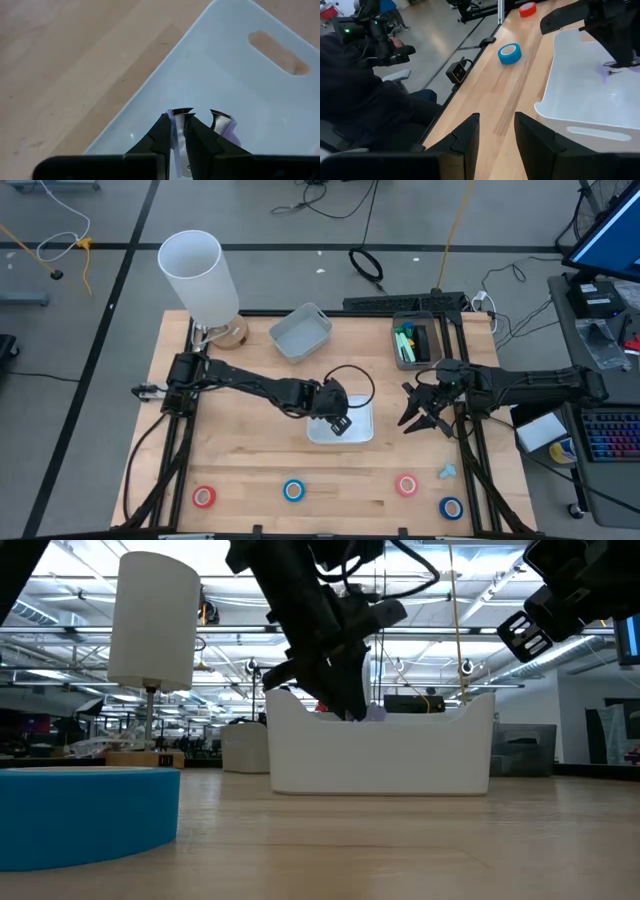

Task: Pick and place Stapler, Stapler remover, tape
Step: Put the purple staple remover into the white bin, then put the gray staple remover into the white bin

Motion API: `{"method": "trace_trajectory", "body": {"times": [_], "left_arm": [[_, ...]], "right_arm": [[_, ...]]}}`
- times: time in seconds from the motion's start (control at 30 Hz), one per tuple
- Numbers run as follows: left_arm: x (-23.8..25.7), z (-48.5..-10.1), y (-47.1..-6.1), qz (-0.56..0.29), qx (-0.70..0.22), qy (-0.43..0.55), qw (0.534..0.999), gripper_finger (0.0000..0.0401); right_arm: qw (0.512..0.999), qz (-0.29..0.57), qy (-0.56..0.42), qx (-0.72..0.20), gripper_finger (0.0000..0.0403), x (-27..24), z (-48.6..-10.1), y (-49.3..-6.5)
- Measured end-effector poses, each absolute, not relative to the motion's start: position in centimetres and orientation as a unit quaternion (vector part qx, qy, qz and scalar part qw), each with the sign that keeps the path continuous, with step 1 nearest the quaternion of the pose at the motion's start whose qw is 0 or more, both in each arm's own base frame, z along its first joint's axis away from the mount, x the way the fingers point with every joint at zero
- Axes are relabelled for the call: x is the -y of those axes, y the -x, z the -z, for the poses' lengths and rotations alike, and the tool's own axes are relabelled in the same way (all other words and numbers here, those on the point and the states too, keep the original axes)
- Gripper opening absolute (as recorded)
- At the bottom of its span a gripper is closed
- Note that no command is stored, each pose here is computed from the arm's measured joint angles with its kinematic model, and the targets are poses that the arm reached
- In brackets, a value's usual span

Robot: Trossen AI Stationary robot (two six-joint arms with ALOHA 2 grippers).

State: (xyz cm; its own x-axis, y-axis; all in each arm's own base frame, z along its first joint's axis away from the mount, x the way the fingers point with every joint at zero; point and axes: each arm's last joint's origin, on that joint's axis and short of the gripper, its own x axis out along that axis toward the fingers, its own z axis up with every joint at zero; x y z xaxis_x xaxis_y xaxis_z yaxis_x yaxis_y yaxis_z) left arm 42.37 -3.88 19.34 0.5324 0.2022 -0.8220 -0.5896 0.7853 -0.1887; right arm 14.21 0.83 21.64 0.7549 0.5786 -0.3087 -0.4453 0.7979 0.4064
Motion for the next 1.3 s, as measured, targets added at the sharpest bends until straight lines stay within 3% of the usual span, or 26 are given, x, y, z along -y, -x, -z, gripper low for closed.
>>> {"method": "trace_trajectory", "body": {"times": [0.83, 1.3], "left_arm": [[5.1, -17.8, -42.6, -0.209, -0.447, 0.219, 0.842, 0.0043], [5.2, -19.1, -42.7, -0.188, -0.426, 0.222, 0.857, 0.0194]], "right_arm": [[0.921, -0.274, -0.166, -0.220, 0.0114, -0.8, -21.6, -14.2], [0.929, -0.283, -0.143, -0.189, 0.0114, -0.8, -22.1, -14.4]]}}
